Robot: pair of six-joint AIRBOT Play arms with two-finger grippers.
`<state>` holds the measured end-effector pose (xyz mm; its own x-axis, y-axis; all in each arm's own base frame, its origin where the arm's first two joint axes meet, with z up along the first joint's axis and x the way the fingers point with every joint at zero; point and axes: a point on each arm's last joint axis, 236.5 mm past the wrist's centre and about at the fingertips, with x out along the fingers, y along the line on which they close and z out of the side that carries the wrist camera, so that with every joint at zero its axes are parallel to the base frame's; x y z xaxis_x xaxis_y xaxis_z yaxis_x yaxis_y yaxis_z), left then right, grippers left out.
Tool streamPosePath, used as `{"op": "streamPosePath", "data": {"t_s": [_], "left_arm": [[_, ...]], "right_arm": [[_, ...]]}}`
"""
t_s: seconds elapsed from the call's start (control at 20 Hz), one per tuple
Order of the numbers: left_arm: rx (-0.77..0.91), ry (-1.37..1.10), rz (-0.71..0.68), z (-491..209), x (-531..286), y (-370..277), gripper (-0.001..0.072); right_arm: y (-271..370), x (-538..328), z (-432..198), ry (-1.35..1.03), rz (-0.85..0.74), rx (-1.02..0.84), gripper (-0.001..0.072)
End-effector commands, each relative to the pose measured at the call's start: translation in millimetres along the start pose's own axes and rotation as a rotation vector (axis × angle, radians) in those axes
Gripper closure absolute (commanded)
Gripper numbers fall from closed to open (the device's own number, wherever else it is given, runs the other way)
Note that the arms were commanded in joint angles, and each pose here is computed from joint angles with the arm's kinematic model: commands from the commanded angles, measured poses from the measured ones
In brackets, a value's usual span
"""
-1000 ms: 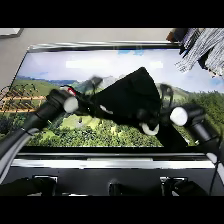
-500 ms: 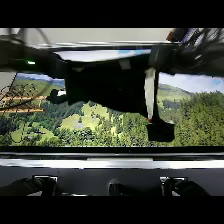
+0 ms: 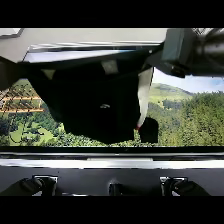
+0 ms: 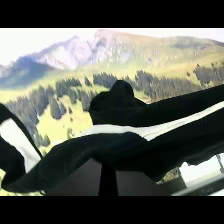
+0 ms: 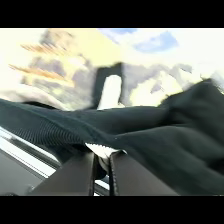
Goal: Fold the clothes and pants, and hang the long-sleeved shirts on hangers.
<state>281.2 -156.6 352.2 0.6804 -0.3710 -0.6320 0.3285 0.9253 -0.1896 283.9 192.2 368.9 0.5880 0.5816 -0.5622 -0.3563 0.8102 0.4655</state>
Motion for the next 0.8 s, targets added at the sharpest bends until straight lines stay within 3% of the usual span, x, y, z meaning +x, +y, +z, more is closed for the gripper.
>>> {"op": "streamPosePath", "data": {"t_s": [0.0,0.1,0.4,0.75], "left_arm": [[-0.116,0.165,0.017,-40,38,1,0.0678],[-0.179,0.297,0.007,-77,85,-4,0.0679],[-0.285,0.506,-0.018,-172,191,-8,0.0678],[-0.242,0.525,-0.014,-187,241,-3,0.0678]], "right_arm": [[-71,2,-33,0.153,-0.28,-0.045,0.0651],[-101,23,-55,0.257,-0.362,-0.04,0.0652],[-127,144,-122,0.348,-0.263,0.239,0.0652],[-140,200,-177,0.363,-0.227,0.434,0.0652]]}}
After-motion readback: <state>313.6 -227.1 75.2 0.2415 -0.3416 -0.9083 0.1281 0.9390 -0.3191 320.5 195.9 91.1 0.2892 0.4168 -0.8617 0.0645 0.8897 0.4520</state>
